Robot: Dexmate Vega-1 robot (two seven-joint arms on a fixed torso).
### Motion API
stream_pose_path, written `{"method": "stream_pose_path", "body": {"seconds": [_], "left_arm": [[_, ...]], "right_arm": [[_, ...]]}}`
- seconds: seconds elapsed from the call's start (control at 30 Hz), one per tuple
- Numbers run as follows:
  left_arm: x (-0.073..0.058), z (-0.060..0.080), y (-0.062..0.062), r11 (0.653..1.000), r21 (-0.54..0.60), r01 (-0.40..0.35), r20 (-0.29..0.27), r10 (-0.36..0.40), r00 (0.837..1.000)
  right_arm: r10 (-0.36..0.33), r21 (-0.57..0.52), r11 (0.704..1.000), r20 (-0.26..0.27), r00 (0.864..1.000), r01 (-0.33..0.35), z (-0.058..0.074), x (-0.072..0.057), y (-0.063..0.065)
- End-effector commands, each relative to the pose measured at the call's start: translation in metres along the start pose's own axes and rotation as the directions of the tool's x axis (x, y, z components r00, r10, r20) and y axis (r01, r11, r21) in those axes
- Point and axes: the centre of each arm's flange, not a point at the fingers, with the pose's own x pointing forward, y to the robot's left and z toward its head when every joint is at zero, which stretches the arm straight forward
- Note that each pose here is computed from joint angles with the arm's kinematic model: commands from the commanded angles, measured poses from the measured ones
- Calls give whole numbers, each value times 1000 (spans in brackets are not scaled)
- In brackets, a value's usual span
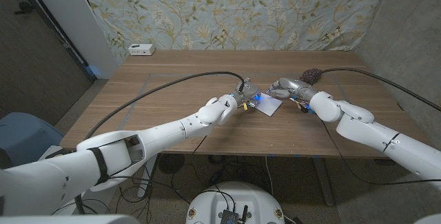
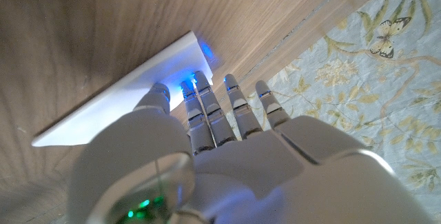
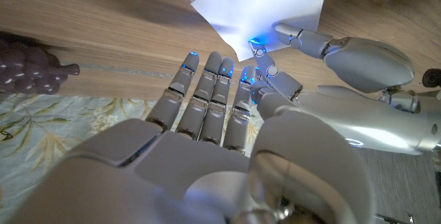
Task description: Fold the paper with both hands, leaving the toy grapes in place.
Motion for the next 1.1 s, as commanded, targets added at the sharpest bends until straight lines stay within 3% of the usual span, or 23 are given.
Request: {"method": "stream_pose_path", "body": {"seconds": [0.03, 0.37, 0.83, 1.1], "left_arm": [[3, 0, -1, 1000, 16, 4, -5, -4, 1000], [3, -3, 2, 1000, -5, -29, -4, 29, 1000], [-6, -18, 21, 980, -130, -148, -38, 145, 989], [-17, -24, 35, 949, -221, -225, -48, 219, 974]], "right_arm": [[15, -92, 996, 4, 1000, -14, 10, 2, 4], [42, -161, 986, 0, 999, -41, 15, 5, 6], [74, -222, 972, -16, 997, -76, 19, 10, 11], [75, -232, 970, -24, 997, -78, 21, 10, 12]]}}
